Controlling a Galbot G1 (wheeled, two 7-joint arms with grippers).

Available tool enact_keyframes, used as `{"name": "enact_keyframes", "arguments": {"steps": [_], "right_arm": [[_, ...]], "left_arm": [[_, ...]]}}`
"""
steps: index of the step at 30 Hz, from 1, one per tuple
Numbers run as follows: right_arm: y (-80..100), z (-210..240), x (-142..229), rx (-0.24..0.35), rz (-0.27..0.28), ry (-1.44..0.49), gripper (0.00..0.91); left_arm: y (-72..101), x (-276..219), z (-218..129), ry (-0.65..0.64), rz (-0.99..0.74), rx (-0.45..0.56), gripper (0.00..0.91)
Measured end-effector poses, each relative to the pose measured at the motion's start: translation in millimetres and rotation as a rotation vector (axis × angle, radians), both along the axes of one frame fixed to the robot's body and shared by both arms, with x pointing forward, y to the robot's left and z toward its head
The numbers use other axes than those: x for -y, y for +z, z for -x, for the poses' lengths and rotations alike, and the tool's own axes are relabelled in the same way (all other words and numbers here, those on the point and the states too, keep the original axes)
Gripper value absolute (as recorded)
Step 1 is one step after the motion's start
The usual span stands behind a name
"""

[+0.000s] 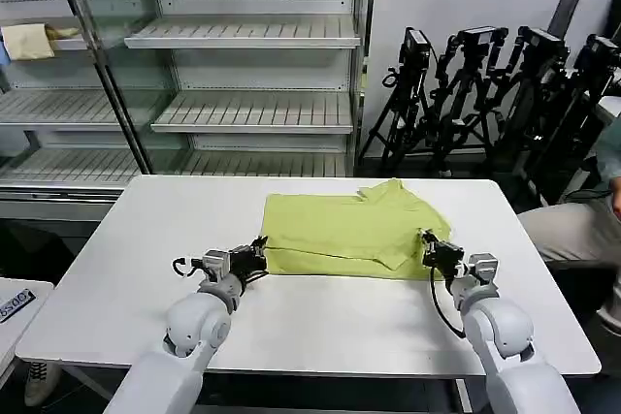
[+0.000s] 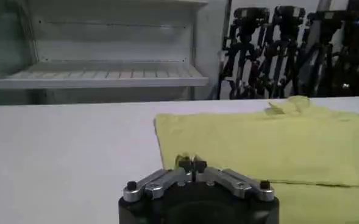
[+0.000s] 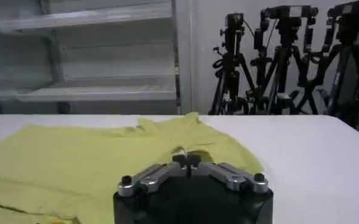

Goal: Fold and organize the clothes.

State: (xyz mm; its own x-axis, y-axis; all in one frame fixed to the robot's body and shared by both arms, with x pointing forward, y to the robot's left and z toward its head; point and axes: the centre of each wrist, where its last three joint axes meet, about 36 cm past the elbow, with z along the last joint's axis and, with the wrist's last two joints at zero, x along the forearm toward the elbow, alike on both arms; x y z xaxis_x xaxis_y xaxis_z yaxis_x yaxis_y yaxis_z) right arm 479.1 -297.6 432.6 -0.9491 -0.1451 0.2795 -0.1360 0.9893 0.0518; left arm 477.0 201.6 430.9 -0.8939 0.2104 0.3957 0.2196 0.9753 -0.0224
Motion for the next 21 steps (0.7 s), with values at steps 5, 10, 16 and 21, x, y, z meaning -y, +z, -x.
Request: {"name": "enact_keyframes", "arguments": {"steps": [5,10,16,21], "right_arm": [[0.0,3.9,6.2,-0.011,0.012,-0.014,0.907],[0.1,21.3,16.7,-0.035,0.039,-0.028,0.907],[-2.2,46.5,30.6,-0.087,0.064,-0.055,0.907],[-7.2,59.4,38.0,-0.134,0.066,-0.074,0.907]], "left_arm": [[0.4,-5.1,1.0,0.008,-0.014,0.007,0.907],[6.4,-7.2,12.6,0.002,-0.020,0.014,0.907],[6.3,-1.3,31.3,-0.018,-0.024,0.002,0.907],[3.5,4.8,37.6,-0.014,-0.028,-0.011,0.907]]}}
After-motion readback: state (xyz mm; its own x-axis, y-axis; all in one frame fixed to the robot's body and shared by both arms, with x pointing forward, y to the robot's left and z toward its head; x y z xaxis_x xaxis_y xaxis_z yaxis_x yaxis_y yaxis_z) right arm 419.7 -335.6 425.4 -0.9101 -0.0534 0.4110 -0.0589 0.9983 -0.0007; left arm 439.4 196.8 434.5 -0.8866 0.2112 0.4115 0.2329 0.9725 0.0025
